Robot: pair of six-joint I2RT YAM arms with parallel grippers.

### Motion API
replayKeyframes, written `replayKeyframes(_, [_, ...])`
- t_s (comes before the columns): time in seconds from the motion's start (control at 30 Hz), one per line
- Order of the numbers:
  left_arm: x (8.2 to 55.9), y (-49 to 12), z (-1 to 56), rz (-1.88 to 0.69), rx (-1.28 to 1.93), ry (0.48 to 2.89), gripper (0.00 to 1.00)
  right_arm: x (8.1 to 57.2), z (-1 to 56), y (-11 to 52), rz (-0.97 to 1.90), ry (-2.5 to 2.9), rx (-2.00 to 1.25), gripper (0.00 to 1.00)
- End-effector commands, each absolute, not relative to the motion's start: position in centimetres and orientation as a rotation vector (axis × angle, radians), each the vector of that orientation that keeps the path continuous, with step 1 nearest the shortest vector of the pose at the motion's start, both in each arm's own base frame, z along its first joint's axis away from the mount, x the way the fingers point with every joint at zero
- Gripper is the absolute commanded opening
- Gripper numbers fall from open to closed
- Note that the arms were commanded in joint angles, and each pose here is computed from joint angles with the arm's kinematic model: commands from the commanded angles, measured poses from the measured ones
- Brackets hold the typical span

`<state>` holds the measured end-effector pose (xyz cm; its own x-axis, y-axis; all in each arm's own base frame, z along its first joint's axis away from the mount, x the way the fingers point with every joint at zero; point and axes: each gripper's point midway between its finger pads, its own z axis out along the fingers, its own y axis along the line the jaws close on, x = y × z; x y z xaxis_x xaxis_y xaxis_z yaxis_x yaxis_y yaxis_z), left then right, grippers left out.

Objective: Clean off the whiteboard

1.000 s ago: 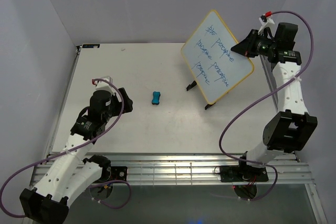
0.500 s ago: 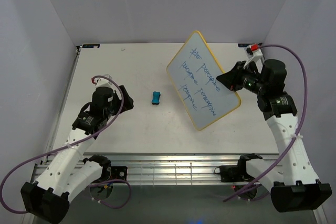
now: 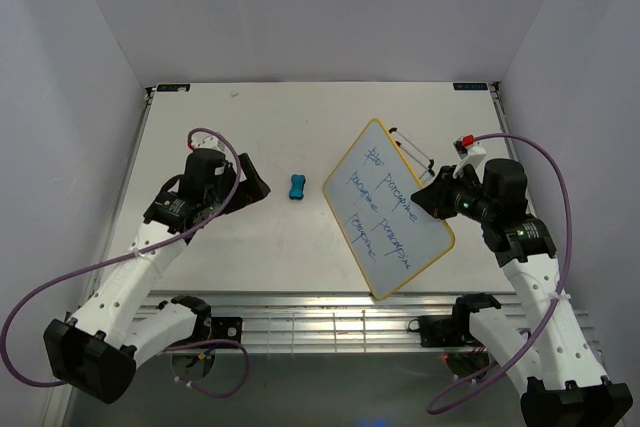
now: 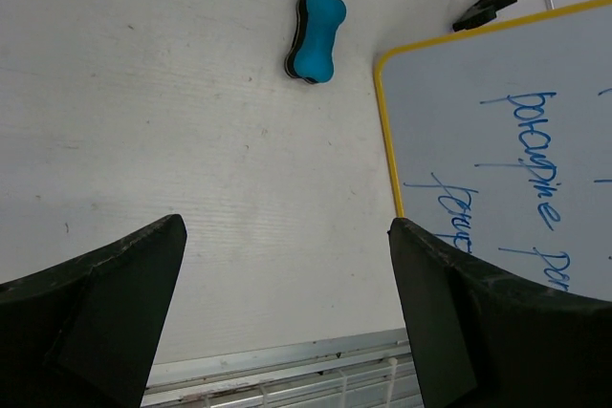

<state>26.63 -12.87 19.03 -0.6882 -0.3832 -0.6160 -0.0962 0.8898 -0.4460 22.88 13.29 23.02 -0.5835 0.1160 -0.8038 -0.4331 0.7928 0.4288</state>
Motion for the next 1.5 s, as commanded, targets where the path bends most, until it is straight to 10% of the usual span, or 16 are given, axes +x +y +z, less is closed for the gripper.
replayKeyframes(0.0, [25.9,-14.3,18.7,-0.549,-0.323,2.347,0.98,23.2,26.2,13.8,0.745,1.911,-0.333,0.08])
replayKeyframes(0.57, [30.2,-22.5,16.3,-0.347,-0.124,2.472,0.98,21.9,25.6,14.0,0.729,1.917,-0.399,0.08])
replayKeyframes(1.47, [32.5,-17.2,23.6,-0.142,-0.196,2.232,0.98,22.8,23.9,14.2,0.727,1.933,-0.382,0.08])
